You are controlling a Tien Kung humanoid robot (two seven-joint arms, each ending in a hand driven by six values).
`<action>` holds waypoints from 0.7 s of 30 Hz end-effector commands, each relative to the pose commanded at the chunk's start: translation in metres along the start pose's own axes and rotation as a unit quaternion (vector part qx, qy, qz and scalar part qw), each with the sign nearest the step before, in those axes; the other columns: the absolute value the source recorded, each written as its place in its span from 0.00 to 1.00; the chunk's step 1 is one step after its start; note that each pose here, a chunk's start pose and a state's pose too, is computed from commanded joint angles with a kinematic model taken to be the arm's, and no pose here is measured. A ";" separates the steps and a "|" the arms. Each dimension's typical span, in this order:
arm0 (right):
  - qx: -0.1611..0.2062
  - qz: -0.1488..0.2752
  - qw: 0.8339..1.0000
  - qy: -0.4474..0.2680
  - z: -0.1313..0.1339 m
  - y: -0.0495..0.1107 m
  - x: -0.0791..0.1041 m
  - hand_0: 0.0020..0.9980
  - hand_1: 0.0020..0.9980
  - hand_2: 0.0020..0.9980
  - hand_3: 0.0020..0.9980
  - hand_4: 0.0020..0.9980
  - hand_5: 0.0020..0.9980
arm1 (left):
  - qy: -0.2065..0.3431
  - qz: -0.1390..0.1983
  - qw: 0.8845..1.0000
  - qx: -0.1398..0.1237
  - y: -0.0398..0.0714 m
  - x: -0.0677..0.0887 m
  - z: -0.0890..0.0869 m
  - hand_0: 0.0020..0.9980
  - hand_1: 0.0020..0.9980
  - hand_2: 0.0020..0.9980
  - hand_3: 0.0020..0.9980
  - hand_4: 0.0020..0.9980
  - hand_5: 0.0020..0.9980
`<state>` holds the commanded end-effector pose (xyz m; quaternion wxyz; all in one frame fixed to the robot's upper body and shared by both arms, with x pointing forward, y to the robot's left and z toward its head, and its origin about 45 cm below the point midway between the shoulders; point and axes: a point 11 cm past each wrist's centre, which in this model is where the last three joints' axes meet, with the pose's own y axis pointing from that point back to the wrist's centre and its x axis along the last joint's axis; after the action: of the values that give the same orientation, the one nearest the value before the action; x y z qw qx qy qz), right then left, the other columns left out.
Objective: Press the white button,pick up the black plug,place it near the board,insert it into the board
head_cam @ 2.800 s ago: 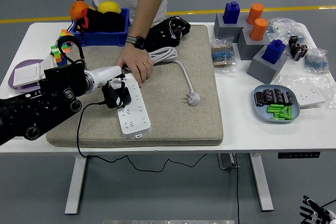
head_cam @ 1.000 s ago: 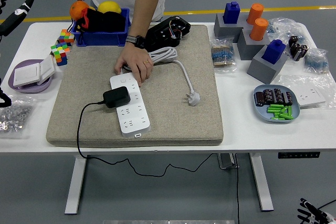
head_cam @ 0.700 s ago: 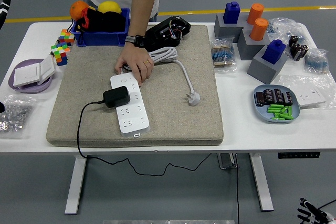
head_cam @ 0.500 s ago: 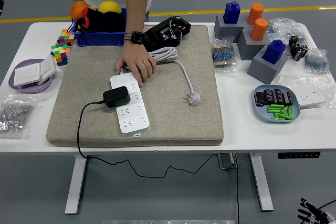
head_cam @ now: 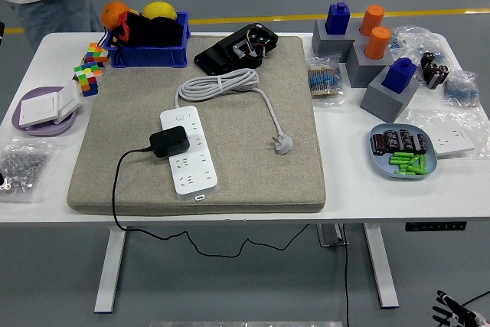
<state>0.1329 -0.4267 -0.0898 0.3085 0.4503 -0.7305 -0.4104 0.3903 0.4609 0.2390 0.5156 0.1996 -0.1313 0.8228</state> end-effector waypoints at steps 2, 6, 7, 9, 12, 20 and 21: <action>0.000 -0.001 1.000 -0.001 0.000 0.000 0.000 0.78 0.66 0.64 0.62 0.71 0.46 | 0.005 0.003 1.000 -0.005 0.003 0.000 -0.001 0.97 0.97 0.93 0.88 0.84 0.47; -0.005 -0.001 1.000 0.000 0.005 0.001 0.001 0.78 0.66 0.64 0.62 0.71 0.46 | 0.017 0.010 0.999 -0.039 0.008 -0.002 0.004 0.96 0.93 0.89 0.85 0.84 0.31; -0.006 -0.001 1.000 0.000 0.005 0.001 0.001 0.78 0.66 0.64 0.62 0.71 0.46 | 0.020 0.011 0.999 -0.046 0.009 -0.002 0.006 0.96 0.93 0.89 0.85 0.84 0.31; -0.006 -0.001 1.000 0.000 0.005 0.001 0.001 0.78 0.66 0.64 0.62 0.71 0.46 | 0.024 0.011 0.998 -0.056 0.010 -0.004 0.009 0.96 0.93 0.89 0.85 0.84 0.31; -0.002 -0.003 1.000 -0.002 0.003 0.000 0.000 0.78 0.66 0.64 0.62 0.71 0.46 | 0.026 0.011 0.997 -0.072 0.011 -0.006 0.012 0.96 0.93 0.88 0.84 0.84 0.25; 0.000 -0.006 1.000 -0.002 0.002 0.000 -0.001 0.78 0.66 0.64 0.62 0.71 0.46 | 0.026 0.012 0.997 -0.077 0.013 -0.005 0.012 0.95 0.92 0.87 0.84 0.83 0.22; 0.000 -0.006 1.000 -0.003 0.003 0.000 -0.001 0.78 0.66 0.64 0.62 0.71 0.46 | 0.026 0.012 0.997 -0.077 0.013 -0.005 0.013 0.95 0.92 0.87 0.84 0.83 0.22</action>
<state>0.1309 -0.4249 -0.0908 0.3043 0.4535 -0.7286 -0.4134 0.3830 0.4460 0.2482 0.5226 0.1358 -0.1836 0.8214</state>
